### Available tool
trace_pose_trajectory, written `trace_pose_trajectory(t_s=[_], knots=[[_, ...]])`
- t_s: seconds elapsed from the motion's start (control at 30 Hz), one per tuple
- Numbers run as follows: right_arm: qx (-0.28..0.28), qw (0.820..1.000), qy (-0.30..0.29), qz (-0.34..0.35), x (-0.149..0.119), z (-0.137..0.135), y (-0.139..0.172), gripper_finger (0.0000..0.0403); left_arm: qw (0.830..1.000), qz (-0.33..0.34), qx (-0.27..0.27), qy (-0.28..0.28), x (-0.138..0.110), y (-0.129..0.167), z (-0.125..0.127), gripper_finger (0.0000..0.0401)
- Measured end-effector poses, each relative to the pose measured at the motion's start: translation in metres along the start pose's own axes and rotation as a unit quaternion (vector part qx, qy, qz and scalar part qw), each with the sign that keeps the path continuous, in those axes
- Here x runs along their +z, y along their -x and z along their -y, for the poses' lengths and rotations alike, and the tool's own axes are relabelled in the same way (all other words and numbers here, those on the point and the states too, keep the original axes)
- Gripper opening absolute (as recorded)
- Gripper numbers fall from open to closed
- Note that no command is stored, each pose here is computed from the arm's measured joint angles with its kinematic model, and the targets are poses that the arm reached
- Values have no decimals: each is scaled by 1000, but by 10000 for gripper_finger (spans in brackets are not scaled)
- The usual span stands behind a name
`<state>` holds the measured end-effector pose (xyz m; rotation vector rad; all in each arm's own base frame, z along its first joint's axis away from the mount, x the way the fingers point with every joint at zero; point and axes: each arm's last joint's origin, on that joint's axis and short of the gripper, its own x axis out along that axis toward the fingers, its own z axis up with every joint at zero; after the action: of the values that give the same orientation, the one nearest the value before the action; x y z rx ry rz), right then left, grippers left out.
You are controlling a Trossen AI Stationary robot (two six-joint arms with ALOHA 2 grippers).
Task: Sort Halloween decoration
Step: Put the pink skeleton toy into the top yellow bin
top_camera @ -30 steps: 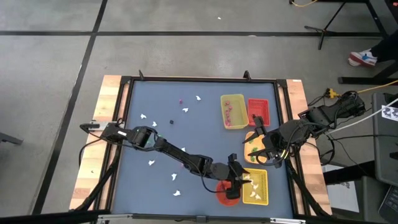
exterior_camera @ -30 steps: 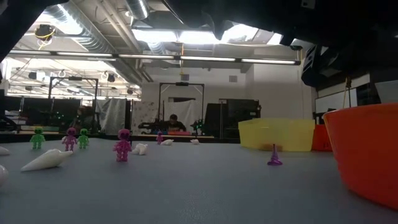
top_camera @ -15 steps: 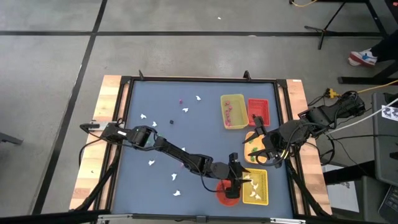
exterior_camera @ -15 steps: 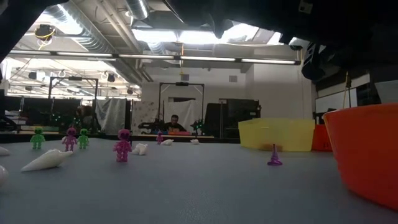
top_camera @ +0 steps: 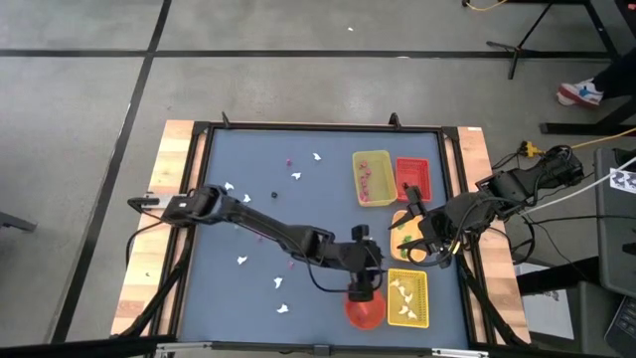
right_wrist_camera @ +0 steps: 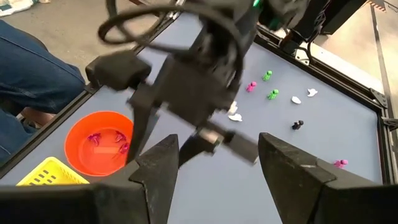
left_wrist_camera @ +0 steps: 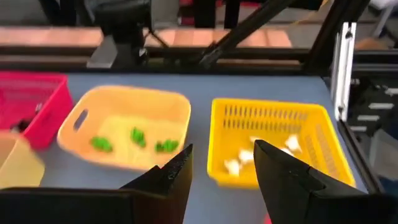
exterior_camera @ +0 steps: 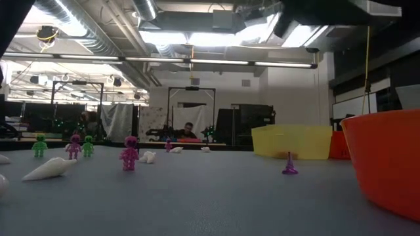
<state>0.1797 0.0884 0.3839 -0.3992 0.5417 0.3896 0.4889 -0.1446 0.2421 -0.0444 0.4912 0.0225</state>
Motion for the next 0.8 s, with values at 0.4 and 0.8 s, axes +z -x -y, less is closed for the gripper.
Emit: trace_pose_trajectory(t_s=[0.4, 0.8], knots=[[7, 1000, 1, -30, -6, -1, 0, 220, 983, -168, 17, 75, -7, 60, 16, 153], [11, 999, 2, -42, -8, -2, 0, 220, 938, -311, 102, 110, -50, 93, 50, 153]])
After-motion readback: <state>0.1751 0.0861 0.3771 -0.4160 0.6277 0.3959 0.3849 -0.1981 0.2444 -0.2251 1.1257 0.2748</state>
